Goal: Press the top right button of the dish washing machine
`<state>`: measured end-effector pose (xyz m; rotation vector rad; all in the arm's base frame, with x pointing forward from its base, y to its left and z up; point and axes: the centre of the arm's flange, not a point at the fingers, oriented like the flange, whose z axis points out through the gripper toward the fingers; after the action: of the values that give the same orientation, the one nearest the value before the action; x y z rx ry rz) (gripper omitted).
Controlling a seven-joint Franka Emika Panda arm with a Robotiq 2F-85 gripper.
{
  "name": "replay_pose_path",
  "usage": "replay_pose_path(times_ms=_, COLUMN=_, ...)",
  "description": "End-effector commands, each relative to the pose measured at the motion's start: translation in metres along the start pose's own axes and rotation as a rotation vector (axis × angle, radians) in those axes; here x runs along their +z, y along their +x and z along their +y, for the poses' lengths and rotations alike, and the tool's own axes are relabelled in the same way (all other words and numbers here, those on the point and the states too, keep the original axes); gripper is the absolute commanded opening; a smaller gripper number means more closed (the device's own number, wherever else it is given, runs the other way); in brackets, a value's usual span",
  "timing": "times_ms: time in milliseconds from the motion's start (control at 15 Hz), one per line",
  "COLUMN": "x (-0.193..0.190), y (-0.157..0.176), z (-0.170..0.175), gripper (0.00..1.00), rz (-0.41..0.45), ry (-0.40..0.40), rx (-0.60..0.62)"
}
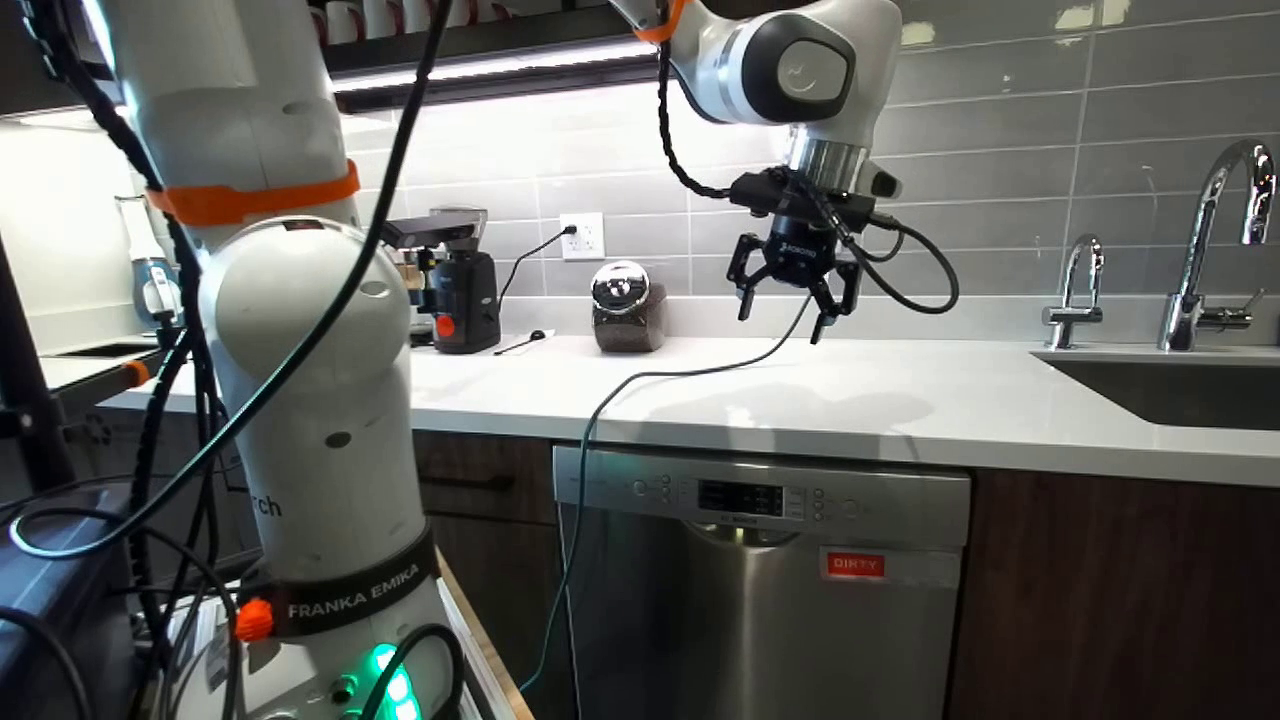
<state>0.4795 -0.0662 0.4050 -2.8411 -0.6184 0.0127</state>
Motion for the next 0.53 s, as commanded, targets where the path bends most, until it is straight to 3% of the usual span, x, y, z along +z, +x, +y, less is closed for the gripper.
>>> replay_pose_path(times_ms=0, x=0.018, y=-0.002, z=0.001, gripper=1.00, rz=-0.015, ry=-0.013, rx=-0.140)
replay_pose_path(times_ms=200, x=0.026, y=-0.003, z=0.001, gripper=1.00, rz=-0.009, ry=-0.046, rx=-0.222)
replay_pose_path(times_ms=467, x=0.044, y=-0.007, z=0.008, gripper=1.00, rz=0.031, ry=-0.103, rx=-0.235)
